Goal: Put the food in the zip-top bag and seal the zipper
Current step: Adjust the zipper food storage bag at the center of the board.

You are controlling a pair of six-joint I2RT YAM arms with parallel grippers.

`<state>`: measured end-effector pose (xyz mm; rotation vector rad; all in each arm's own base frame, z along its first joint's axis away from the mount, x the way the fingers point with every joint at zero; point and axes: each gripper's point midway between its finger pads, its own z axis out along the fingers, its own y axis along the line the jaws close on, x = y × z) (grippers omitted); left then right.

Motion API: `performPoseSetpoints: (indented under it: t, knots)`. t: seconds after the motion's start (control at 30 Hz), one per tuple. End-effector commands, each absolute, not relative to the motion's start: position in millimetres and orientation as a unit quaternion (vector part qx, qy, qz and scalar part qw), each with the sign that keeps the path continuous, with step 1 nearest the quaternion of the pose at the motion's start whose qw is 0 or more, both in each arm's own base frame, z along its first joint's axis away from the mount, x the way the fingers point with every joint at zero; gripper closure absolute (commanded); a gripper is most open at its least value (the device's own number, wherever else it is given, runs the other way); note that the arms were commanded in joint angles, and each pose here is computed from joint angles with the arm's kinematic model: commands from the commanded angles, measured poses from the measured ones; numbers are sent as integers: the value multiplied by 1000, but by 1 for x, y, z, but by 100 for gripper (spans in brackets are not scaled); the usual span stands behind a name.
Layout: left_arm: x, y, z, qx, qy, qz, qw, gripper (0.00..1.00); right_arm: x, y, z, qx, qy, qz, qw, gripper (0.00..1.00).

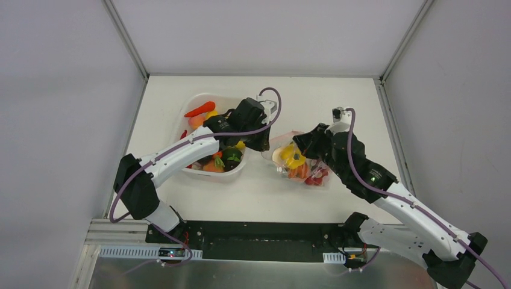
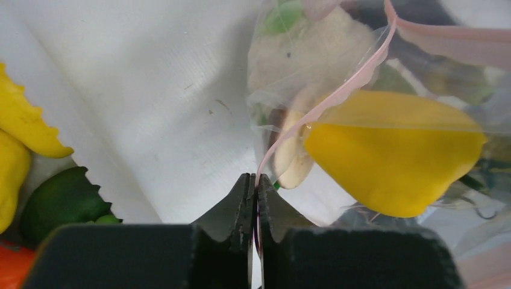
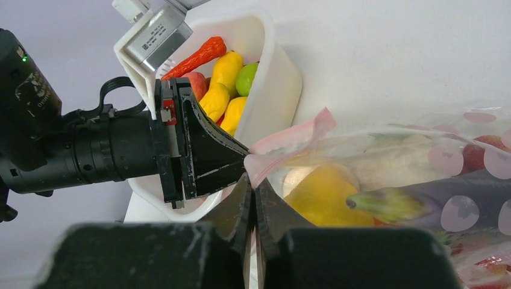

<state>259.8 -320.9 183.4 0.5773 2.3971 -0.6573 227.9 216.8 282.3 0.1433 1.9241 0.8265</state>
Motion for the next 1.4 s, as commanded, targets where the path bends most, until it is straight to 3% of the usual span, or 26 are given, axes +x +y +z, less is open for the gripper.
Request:
performPoseSetpoints:
  t: [0.0, 0.23, 0.37, 0.47, 0.57, 0.73, 0.87, 1.1, 1.2, 1.3, 1.37]
  knots:
    - [267, -334, 244, 213, 856, -312, 353, 100, 228, 219, 314, 61, 760, 379, 525, 97]
    - [271, -320, 326, 178, 809, -346, 441, 100, 205, 237, 341, -75, 765, 388, 508, 95]
    - [282, -306, 353, 118, 789, -350, 491, 100, 202, 233, 323, -117, 805, 336, 476, 94]
    - [290, -312, 352, 105, 791, -368, 478, 100, 204, 235, 312, -106, 815, 333, 463, 95]
    - [270, -347, 374, 171, 756, -451, 444, 100, 191, 256, 323, -105, 791, 408, 443, 95]
    - [253, -351, 374, 200, 766, -444, 419, 100, 227, 228, 329, 47, 768, 386, 509, 94]
    - [251, -337, 367, 155, 772, -444, 426, 100, 243, 206, 344, 55, 770, 320, 549, 95]
    - [232, -323, 397, 141, 742, -480, 445, 100, 252, 210, 369, -49, 774, 273, 569, 97]
    - [228, -323, 390, 142, 746, -483, 436, 78, 251, 220, 365, -88, 781, 276, 553, 98]
    - [226, -316, 375, 147, 755, -466, 437, 46, 235, 232, 350, -161, 782, 294, 526, 99]
    - [228, -300, 364, 151, 770, -424, 452, 34, 216, 241, 342, -228, 771, 315, 505, 100]
